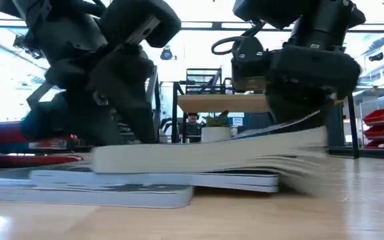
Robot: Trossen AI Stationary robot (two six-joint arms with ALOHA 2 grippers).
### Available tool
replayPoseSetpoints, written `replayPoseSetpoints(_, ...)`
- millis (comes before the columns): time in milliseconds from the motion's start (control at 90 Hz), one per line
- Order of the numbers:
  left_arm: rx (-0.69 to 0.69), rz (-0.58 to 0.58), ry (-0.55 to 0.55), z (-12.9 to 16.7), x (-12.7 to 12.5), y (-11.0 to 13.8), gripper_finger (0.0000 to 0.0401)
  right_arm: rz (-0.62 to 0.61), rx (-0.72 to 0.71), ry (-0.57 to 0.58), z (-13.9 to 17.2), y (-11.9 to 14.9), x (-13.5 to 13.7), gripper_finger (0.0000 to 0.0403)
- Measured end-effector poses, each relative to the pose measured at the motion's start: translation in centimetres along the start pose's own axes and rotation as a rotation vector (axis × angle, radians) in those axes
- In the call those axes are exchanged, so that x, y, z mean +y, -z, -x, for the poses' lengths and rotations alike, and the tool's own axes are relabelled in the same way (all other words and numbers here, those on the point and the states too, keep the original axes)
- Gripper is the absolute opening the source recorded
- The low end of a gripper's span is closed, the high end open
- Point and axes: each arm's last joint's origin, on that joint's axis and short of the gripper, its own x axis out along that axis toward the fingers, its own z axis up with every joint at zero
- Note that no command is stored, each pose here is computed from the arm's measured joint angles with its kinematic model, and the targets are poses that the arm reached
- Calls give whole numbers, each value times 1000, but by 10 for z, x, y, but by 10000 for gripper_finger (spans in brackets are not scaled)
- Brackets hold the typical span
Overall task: Stock shelves
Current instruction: Put the black book on the black bookshelf
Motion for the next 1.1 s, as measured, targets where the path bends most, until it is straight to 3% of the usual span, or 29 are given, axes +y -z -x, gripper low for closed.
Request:
replayPoseSetpoints(411,-38,-23,-13,-2,1,-1,135,11,-10,4,1,12,-4,77)
replayPoseSetpoints(889,-33,6,43,-14,1,-2,183,-5,-66,-44,-6,10,-10,77)
replayPoseSetpoints(956,-41,-9,73,-15,-1,-4,183,7,-74,-45,-6,9,-10,77)
replayPoseSetpoints(1100,-75,-55,246,-17,-16,-11,176,38,-81,-38,-6,10,-9,77)
